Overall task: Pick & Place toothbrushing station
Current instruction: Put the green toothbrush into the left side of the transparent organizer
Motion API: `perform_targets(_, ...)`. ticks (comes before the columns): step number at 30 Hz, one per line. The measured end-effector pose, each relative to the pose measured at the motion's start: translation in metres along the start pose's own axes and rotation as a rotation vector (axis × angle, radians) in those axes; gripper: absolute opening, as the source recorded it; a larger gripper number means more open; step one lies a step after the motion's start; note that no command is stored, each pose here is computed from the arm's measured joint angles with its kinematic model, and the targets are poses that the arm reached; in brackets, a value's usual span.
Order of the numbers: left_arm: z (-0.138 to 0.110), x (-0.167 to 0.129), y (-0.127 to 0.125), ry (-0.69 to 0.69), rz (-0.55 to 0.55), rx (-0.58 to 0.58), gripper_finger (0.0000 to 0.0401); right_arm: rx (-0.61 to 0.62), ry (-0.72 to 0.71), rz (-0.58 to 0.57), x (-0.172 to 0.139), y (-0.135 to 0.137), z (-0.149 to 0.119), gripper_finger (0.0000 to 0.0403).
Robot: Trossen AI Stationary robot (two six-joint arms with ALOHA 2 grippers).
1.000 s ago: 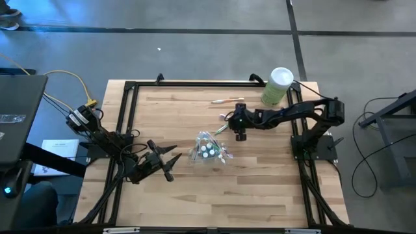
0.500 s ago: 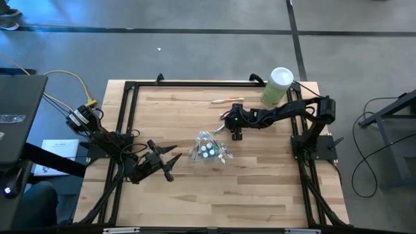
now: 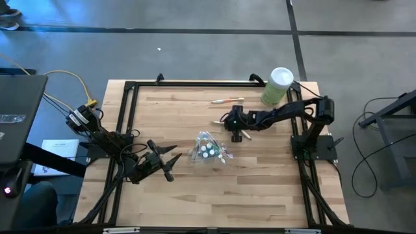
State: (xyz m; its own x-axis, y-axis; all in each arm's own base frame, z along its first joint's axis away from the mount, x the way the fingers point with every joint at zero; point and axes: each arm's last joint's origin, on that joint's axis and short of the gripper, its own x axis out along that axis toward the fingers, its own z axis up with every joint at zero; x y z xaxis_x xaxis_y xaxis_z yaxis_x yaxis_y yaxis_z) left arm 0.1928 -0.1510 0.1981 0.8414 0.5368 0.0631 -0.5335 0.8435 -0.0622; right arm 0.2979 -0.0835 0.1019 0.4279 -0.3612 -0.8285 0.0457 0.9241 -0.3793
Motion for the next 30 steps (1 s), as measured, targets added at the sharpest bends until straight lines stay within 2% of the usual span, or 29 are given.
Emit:
perform_targets(5,0.000,0.000,0.000,0.000,0.000,0.010,0.0175,-0.046,0.050,-0.131,-0.008,0.011,0.003,0.0012)
perform_targets(9,0.000,0.000,0.000,0.000,0.000,0.010,0.0175,-0.098,0.082,-0.225,-0.028,0.019,0.004,0.0010)
perform_targets(15,0.000,-0.002,-0.001,0.002,-0.009,0.010,0.0175,-0.096,0.045,-0.398,-0.076,0.029,0.013,0.0010)
perform_targets(20,0.000,-0.006,-0.002,0.002,-0.029,-0.044,0.0175,-0.126,-0.070,-0.549,-0.123,0.047,0.019,0.0010)
perform_targets(26,0.001,-0.009,-0.003,0.001,-0.048,-0.052,0.0175,-0.255,-0.241,-0.717,-0.175,0.082,0.026,0.0010)
perform_targets(30,0.001,-0.010,-0.004,-0.001,-0.061,-0.052,0.0175,-0.444,-0.268,-0.834,-0.198,0.110,0.031,0.0010)
